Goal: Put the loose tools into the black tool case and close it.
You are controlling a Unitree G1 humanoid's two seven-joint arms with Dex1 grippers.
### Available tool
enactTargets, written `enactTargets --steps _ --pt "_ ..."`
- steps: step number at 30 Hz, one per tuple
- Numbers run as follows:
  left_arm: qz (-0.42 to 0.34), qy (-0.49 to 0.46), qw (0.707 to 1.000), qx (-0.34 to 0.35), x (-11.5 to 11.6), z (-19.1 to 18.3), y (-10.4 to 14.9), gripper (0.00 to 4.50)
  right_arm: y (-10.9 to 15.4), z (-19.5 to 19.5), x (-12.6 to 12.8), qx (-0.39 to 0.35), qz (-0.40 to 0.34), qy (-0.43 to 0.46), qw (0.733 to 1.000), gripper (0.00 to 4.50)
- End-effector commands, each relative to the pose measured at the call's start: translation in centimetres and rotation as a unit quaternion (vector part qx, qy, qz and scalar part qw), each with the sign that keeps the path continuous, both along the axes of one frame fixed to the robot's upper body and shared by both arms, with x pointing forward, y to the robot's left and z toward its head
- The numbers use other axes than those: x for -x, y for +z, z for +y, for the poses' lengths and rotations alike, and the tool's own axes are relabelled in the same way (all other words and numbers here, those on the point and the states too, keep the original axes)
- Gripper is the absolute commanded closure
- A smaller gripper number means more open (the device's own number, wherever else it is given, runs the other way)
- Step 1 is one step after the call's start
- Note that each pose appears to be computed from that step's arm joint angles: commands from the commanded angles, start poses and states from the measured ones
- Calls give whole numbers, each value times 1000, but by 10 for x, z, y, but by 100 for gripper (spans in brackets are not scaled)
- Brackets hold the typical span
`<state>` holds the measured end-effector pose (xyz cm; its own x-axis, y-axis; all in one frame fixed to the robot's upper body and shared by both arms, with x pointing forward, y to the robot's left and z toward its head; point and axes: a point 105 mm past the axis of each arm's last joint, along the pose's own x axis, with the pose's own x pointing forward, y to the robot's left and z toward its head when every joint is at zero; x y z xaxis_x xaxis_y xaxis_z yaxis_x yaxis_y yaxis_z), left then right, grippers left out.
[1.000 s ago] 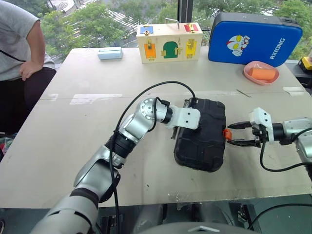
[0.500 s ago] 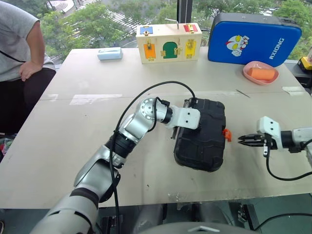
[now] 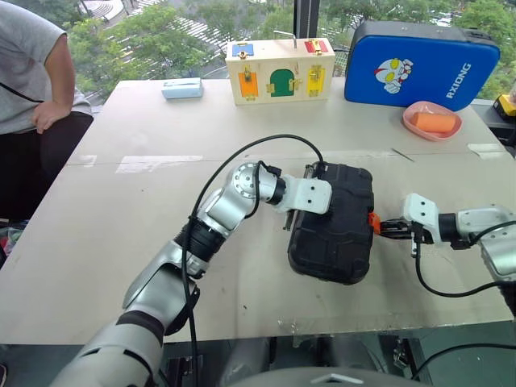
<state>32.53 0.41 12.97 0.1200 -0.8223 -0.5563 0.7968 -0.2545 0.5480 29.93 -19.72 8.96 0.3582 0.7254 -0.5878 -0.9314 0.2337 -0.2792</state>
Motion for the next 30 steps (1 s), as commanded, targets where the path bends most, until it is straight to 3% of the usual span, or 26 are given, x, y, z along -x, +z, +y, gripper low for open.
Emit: enactTargets --steps 1,8,19,30 --pt "77 27 992 -96 7 17 -62 450 17 -9 2 24 -27 5 999 442" --pt "79 29 992 -97 7 21 -64 450 35 -41 4 25 -28 -36 999 442" --pt "75 20 992 -95 4 10 -61 450 15 3 -6 1 -27 -2 1000 442" --pt "73 9 992 -100 5 3 -65 450 41 29 -7 -28 -52 30 998 442"
